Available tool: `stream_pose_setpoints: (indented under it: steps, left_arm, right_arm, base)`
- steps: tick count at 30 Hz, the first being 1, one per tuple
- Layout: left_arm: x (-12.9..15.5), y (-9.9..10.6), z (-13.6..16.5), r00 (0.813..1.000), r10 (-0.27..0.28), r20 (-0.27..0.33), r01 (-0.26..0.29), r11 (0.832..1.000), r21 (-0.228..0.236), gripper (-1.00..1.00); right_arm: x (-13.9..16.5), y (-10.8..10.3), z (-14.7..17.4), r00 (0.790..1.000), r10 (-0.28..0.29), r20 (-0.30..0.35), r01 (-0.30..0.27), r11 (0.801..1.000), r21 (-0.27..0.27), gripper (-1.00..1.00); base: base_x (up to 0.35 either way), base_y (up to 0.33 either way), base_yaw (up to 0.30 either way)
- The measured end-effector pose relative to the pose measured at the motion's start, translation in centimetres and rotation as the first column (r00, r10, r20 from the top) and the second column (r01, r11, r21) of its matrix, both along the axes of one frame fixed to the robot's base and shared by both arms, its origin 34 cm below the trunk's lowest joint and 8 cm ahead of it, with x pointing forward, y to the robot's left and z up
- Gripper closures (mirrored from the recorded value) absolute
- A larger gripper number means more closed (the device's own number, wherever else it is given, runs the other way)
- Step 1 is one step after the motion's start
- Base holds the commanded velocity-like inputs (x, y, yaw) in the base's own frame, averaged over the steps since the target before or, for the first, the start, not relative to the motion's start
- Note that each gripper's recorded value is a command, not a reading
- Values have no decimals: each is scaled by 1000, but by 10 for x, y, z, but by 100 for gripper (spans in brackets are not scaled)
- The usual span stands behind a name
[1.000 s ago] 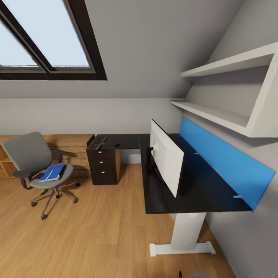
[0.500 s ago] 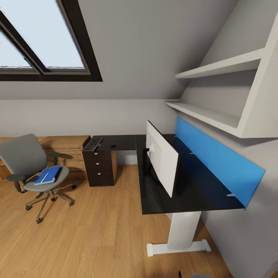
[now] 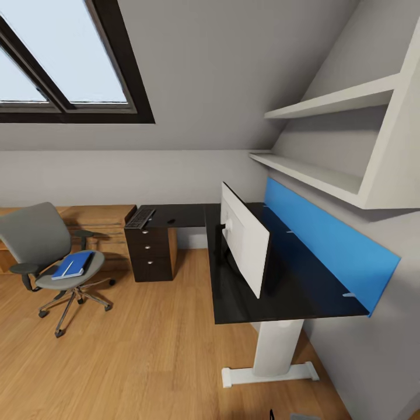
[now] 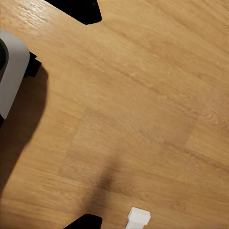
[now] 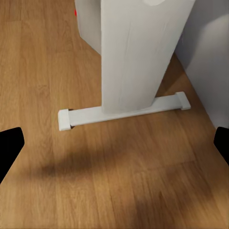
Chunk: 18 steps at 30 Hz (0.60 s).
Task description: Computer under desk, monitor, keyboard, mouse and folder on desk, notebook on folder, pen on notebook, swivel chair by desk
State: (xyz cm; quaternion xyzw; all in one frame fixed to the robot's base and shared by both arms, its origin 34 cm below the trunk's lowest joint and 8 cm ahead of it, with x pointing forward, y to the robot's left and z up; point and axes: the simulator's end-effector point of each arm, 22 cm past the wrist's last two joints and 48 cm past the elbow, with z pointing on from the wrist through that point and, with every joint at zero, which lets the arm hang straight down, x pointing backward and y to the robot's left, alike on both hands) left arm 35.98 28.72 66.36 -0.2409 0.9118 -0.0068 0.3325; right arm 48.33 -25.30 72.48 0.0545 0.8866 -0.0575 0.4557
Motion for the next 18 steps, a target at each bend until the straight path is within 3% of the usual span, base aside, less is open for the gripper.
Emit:
stream_pose_setpoints:
  steps: [12, 18]
  left_arm:
    - [0, -1, 0, 1000, -3, 1, 3, 1000, -1, -100]
    - [0, -2, 0, 1000, -3, 2, 3, 1000, -2, -100]
  right_arm:
    - [3, 18, 2, 1000, 10, 8, -10, 1000, 20, -100]
    - [24, 19, 11, 1000, 10, 15, -10, 1000, 19, -100]
  base:
    - [0, 0, 0]
    - [0, 0, 0]
